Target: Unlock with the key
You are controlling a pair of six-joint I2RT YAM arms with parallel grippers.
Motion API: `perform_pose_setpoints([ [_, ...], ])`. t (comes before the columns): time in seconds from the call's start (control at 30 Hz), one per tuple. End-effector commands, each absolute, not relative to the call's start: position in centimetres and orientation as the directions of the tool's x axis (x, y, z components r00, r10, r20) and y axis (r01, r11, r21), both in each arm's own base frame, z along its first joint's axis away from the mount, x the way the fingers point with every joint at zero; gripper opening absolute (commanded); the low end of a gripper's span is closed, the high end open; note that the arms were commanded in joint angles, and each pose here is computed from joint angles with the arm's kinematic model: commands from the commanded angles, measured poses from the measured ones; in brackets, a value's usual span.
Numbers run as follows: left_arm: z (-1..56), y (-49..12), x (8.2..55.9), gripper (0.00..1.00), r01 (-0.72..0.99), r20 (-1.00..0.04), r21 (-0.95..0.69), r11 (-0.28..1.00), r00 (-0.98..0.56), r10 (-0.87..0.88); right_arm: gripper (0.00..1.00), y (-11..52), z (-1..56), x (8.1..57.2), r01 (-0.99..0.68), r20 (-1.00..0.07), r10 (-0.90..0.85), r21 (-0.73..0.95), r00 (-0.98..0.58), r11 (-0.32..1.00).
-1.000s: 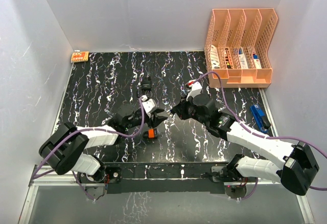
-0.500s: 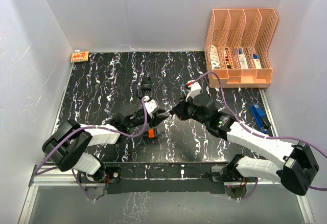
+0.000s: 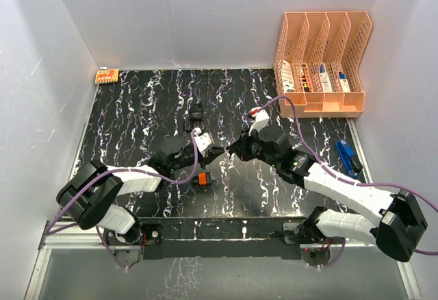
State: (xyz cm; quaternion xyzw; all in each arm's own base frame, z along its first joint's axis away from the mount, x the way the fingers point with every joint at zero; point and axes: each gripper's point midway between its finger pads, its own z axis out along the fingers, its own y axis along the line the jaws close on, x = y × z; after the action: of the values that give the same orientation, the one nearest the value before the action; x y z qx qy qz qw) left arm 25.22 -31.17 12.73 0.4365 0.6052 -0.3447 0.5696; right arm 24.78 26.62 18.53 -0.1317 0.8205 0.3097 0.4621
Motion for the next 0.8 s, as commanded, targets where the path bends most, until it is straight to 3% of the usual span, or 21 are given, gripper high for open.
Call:
perform_pose_setpoints([
  [0.0,14.6,-31.9,25.2,0.06,0.929,-0.991,0.117,0.351,0.085,0.104,0.00,27.2,21.2,25.7,-0.521,-0.868,0.129,0.400,-0.479,0.754],
  [0.13,14.6,-31.8,24.9,0.00,0.931,-0.991,0.113,0.347,0.082,0.103,0.00,26.8,21.1,26.1,-0.495,-0.865,0.139,0.399,-0.481,0.772],
  [0.33,15.0,-31.9,24.3,0.00,0.938,-0.992,0.103,0.330,0.074,0.099,0.00,26.7,20.5,26.4,-0.472,-0.861,0.138,0.394,-0.489,0.788],
  [0.77,15.4,-32.1,23.8,0.07,0.948,-0.994,0.081,0.308,0.053,0.096,0.00,26.6,20.2,26.5,-0.471,-0.860,0.136,0.394,-0.491,0.789],
])
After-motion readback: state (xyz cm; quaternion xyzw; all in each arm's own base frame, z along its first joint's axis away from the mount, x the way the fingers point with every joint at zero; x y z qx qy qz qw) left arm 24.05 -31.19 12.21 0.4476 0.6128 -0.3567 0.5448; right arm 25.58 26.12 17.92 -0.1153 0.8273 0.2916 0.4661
